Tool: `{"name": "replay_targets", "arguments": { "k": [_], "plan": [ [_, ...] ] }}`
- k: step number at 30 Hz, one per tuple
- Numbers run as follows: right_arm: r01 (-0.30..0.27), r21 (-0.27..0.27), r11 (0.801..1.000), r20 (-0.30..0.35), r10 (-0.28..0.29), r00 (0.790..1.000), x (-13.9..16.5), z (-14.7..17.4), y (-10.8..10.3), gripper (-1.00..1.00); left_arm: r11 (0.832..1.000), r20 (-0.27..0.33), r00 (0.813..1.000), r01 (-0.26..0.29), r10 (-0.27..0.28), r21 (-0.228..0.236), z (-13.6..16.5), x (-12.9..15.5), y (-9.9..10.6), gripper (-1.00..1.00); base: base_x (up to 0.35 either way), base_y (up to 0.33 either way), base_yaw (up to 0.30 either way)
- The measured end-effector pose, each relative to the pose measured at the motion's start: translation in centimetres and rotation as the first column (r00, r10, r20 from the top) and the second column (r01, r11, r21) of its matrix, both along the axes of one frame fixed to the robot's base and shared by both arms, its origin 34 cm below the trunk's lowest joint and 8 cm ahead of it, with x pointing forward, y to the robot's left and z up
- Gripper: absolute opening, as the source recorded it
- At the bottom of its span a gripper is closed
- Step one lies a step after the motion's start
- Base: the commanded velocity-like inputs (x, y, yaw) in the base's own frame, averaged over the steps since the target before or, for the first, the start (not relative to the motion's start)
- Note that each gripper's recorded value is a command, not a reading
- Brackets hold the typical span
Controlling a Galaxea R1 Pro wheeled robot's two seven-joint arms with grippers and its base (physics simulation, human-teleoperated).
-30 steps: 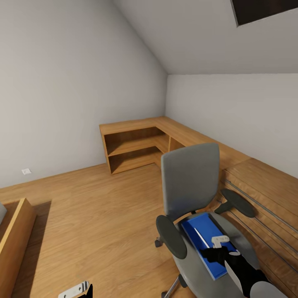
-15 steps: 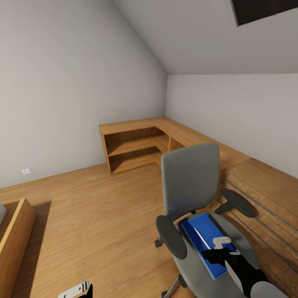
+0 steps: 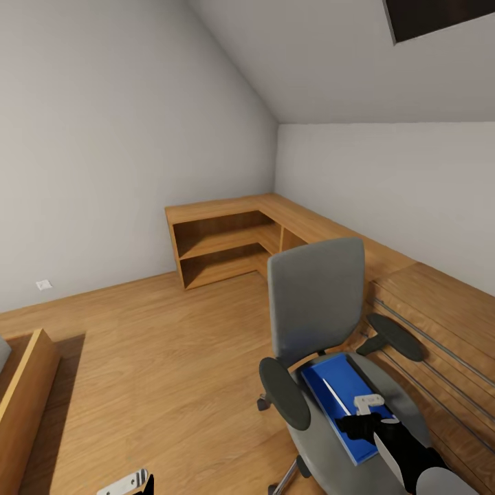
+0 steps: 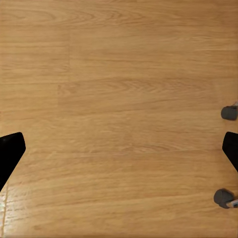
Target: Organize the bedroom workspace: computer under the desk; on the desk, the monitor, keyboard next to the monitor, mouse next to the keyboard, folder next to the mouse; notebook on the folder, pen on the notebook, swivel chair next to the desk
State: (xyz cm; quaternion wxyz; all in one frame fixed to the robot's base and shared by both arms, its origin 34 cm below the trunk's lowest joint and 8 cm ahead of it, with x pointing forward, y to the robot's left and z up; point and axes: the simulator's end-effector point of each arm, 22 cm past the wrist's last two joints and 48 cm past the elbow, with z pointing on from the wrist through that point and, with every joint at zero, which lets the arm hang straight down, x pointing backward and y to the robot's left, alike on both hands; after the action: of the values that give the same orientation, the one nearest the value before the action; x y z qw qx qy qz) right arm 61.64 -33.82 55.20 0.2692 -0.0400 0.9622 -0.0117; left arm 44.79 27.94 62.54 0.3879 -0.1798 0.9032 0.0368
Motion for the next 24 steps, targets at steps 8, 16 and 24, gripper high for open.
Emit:
{"name": "replay_targets", "arguments": {
  "k": [8,16,24],
  "plan": [
    [0.002,0.000,1.000,-0.010,-0.002,1.000,-0.20,-0.12,-0.02,1.00,1.000,-0.001,1.000,0.000,0.000,0.001,-0.02,-0.02,0.00,1.00,0.000,0.000,0.000],
    [-0.001,0.001,1.000,-0.009,0.001,1.000,-0.15,-0.10,0.10,-1.00,1.000,0.000,1.000,0.001,-0.001,0.001,-0.02,-0.01,0.00,1.00,0.000,0.000,0.000],
    [-0.001,-0.002,1.000,-0.007,0.001,1.000,-0.07,-0.03,0.04,-1.00,1.000,0.001,1.000,0.000,0.000,0.001,0.00,-0.01,0.01,1.00,0.000,0.000,0.000]
  ]
}}
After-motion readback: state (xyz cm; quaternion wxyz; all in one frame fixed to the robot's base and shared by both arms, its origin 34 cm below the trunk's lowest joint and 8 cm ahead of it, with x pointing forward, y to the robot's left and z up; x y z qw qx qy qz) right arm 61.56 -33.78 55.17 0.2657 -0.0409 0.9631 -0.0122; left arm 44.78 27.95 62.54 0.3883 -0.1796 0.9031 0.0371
